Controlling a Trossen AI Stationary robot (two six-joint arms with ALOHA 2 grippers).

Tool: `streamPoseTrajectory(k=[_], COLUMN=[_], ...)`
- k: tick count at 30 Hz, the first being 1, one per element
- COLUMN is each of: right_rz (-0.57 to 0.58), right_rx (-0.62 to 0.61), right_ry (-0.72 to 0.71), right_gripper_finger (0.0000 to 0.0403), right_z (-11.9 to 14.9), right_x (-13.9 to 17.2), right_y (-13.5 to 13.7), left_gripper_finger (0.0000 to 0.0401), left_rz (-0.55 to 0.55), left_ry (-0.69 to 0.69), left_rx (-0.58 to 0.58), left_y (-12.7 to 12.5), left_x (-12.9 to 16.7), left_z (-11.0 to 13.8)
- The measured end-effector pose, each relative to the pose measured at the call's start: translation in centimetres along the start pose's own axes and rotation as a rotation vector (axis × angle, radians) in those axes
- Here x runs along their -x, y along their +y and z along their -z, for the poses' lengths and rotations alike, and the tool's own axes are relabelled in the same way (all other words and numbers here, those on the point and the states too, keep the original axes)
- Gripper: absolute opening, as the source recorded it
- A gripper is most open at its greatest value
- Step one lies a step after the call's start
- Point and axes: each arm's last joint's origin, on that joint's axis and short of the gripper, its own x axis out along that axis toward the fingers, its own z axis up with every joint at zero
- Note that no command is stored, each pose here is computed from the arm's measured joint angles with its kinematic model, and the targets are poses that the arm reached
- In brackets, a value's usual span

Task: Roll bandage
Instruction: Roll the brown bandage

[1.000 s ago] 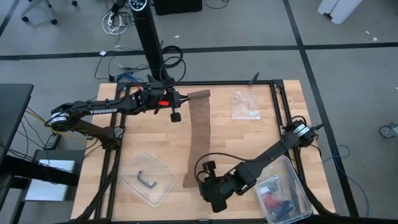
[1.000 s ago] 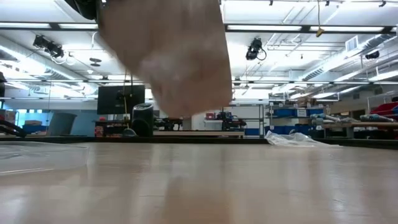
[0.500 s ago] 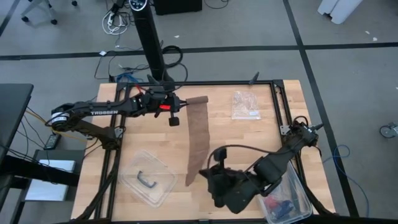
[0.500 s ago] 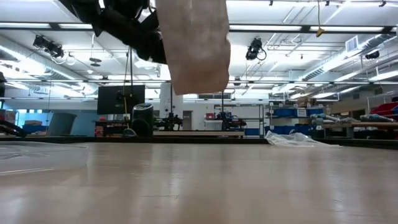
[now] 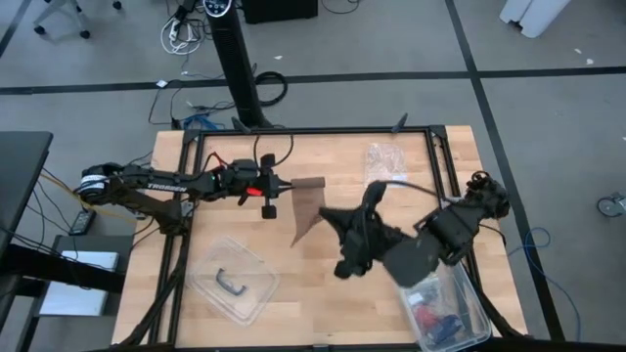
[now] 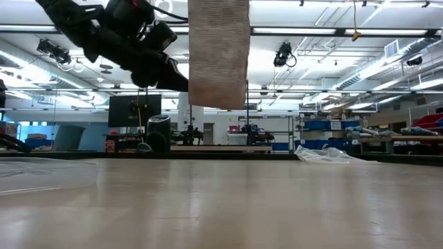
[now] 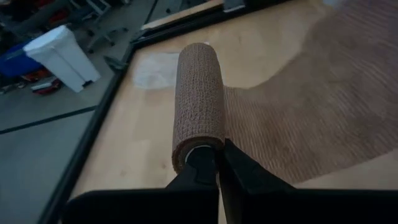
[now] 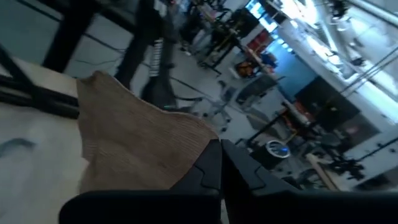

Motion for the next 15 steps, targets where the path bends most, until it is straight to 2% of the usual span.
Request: streamPoseTrajectory(k=[7,15], right_rz=[0.105,0.216], right_rx=[-0.013,0.002], right_ry=[-0.024,-0.046], right_gripper_finger=[0.0000,0.0000], right_z=[-0.6,-1.4], right_x=[-1.9,-3.1], right_y=[-3.5,-5.8], left_gripper_finger=[0.0001,0.0001], left_rz=[0.029,0.041], left_ry=[-0.005,-0.037], left_rx=[0.007,0.042], left_y=[-1.8,-3.3], left_x=[0.2,0.5], left_z=[0.7,1.7])
